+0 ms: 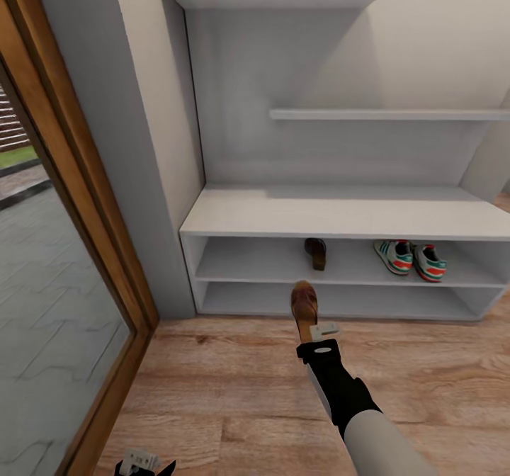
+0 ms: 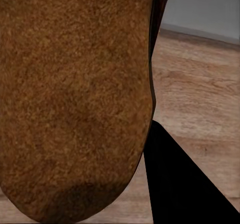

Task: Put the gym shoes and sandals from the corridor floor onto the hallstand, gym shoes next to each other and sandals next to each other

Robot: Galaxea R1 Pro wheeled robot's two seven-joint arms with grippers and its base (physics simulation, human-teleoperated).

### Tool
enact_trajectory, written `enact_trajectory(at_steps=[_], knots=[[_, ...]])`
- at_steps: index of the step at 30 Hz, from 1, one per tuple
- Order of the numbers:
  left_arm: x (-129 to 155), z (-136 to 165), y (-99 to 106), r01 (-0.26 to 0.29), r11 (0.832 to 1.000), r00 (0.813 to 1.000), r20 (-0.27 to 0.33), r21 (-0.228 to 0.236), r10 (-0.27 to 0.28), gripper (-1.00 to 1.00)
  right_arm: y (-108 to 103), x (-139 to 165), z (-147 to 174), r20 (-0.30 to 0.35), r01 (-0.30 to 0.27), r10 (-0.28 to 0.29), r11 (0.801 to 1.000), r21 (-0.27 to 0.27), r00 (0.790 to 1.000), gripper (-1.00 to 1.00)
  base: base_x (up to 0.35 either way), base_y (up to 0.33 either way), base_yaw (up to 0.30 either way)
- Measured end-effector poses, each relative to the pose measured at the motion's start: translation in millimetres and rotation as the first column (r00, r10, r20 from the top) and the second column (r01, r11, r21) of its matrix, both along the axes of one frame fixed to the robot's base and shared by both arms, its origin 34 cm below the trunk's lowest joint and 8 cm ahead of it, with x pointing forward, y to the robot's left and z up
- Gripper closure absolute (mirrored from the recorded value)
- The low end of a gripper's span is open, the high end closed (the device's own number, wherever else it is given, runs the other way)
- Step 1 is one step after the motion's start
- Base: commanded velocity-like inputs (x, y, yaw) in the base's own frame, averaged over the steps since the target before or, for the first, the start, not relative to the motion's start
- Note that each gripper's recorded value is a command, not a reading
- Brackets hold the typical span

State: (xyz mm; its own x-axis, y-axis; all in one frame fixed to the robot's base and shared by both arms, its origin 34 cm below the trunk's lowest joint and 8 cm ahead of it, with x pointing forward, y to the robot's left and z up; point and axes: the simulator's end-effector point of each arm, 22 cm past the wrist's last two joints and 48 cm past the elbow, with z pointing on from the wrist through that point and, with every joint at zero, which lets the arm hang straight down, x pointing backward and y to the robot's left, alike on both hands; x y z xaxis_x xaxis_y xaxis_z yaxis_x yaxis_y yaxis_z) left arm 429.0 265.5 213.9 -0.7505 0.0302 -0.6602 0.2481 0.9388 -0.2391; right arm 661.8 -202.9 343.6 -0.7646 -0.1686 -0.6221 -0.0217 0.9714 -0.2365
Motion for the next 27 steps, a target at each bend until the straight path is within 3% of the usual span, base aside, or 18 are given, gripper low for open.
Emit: enact_trajectory(at_steps=[27], knots=[[-1.6,-0.9,-1.4,-0.002,1.0,1.0,-0.004,-0.003,0.002,-1.0,0.0,0.5,0.6,0.002,0.001,-0.001,1.0,0.001,1.0,1.0,0.33,0.0,0.0]])
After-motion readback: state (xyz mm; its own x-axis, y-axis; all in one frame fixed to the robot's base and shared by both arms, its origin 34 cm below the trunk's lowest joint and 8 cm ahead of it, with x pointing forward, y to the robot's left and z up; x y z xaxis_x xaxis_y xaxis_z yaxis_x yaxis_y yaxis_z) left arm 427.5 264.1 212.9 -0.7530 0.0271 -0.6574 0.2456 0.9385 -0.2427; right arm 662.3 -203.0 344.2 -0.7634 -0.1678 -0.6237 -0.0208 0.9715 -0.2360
